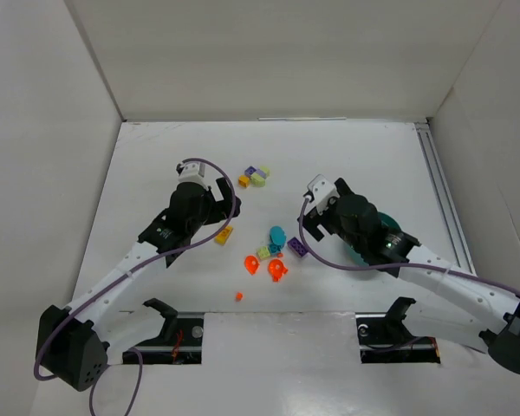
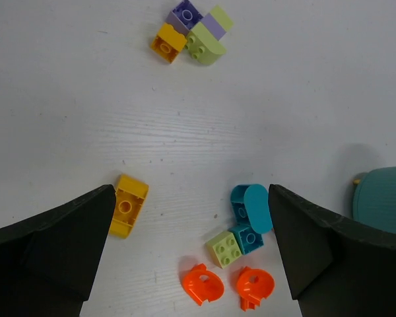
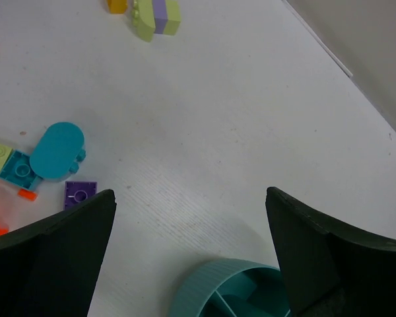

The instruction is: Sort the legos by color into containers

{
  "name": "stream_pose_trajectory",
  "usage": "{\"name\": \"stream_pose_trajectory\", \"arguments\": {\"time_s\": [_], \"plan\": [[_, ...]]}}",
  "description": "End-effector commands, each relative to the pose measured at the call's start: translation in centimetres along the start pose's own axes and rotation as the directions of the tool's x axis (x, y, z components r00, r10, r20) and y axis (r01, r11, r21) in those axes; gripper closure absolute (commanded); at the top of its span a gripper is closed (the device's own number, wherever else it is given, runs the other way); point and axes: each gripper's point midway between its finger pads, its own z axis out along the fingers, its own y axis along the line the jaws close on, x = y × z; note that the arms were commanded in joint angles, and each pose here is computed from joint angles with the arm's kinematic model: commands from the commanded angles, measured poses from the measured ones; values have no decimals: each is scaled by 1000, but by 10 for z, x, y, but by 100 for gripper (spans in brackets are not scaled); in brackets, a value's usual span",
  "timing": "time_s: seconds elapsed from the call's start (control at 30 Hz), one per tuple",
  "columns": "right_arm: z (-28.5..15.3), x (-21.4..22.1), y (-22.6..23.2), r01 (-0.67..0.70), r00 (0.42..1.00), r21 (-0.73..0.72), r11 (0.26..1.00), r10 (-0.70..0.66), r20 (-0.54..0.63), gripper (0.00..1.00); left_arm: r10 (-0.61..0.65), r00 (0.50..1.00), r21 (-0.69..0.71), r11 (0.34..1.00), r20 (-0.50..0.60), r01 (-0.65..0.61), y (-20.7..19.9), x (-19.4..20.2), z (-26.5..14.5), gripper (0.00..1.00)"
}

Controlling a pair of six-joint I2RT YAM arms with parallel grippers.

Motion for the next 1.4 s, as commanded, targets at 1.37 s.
{"name": "stream_pose_trajectory", "arguments": {"time_s": [1.37], "plan": [[127, 46, 140, -382, 858, 59, 922, 378, -349, 34, -72, 997, -38, 997, 17, 73, 14, 14, -8, 0]]}}
